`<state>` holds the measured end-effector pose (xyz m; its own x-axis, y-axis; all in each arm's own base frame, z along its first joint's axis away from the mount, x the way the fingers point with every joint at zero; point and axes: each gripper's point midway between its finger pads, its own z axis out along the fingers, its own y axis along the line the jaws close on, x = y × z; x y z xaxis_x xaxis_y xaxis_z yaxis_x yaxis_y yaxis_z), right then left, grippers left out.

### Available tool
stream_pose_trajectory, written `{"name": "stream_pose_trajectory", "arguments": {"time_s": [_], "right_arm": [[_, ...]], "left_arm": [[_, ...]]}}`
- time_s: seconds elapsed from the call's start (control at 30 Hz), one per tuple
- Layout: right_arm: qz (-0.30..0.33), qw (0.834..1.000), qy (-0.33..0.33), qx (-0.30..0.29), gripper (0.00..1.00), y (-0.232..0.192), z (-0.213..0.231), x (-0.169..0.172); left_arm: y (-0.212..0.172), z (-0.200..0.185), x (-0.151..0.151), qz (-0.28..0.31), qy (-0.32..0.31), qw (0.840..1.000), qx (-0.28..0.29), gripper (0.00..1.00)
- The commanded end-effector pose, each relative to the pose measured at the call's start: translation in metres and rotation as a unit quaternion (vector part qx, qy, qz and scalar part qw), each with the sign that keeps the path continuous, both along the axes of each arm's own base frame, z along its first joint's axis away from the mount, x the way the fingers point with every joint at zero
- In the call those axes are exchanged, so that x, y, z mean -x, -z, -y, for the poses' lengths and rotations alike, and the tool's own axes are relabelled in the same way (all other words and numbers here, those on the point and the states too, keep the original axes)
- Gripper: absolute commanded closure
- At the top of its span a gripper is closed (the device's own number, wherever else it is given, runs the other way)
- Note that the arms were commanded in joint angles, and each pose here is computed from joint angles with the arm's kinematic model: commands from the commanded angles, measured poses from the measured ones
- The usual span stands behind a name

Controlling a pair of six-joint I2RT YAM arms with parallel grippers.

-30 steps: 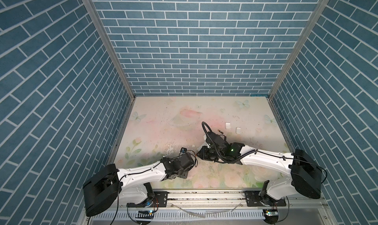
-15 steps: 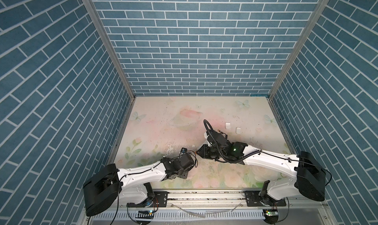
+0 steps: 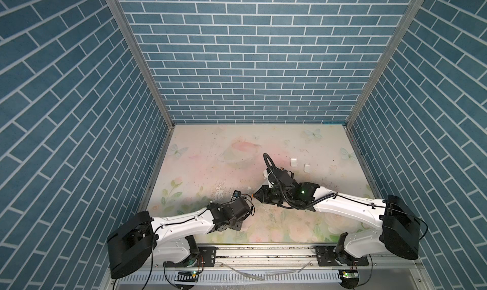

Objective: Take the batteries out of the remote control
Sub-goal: 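Lever the upper battery up out of the compartment with the screwdriver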

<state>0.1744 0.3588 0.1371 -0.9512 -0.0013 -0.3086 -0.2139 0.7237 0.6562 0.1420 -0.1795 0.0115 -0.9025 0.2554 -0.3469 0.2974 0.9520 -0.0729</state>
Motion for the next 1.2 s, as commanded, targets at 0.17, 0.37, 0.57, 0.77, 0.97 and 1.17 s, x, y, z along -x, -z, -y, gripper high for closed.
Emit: {"name": "stream_pose_trajectory", "arguments": {"time_s": [0.17, 0.37, 0.57, 0.77, 0.97, 1.17], "right_arm": [[-0.007, 1.0, -0.018, -0.012, 1.0, 0.004, -0.015, 0.001], [-0.02, 1.0, -0.014, -0.007, 1.0, 0.019, -0.015, 0.003], [-0.025, 1.0, -0.006, 0.005, 1.0, 0.03, -0.011, 0.002], [-0.027, 0.999, -0.003, 0.017, 1.0, 0.037, -0.008, 0.002], [-0.03, 0.999, 0.001, 0.027, 1.0, 0.043, -0.004, 0.002], [-0.035, 0.999, 0.001, 0.036, 1.0, 0.051, -0.002, 0.002]], "left_arm": [[0.033, -0.029, 0.04, -0.091, 0.014, 0.994, -0.053, 0.63], [0.033, -0.03, 0.04, -0.091, 0.014, 0.994, -0.054, 0.63], [0.033, -0.03, 0.04, -0.09, 0.014, 0.994, -0.054, 0.63], [0.033, -0.03, 0.04, -0.091, 0.014, 0.994, -0.054, 0.63], [0.033, -0.03, 0.04, -0.09, 0.014, 0.994, -0.053, 0.64], [0.033, -0.03, 0.04, -0.091, 0.013, 0.994, -0.055, 0.64]]}}
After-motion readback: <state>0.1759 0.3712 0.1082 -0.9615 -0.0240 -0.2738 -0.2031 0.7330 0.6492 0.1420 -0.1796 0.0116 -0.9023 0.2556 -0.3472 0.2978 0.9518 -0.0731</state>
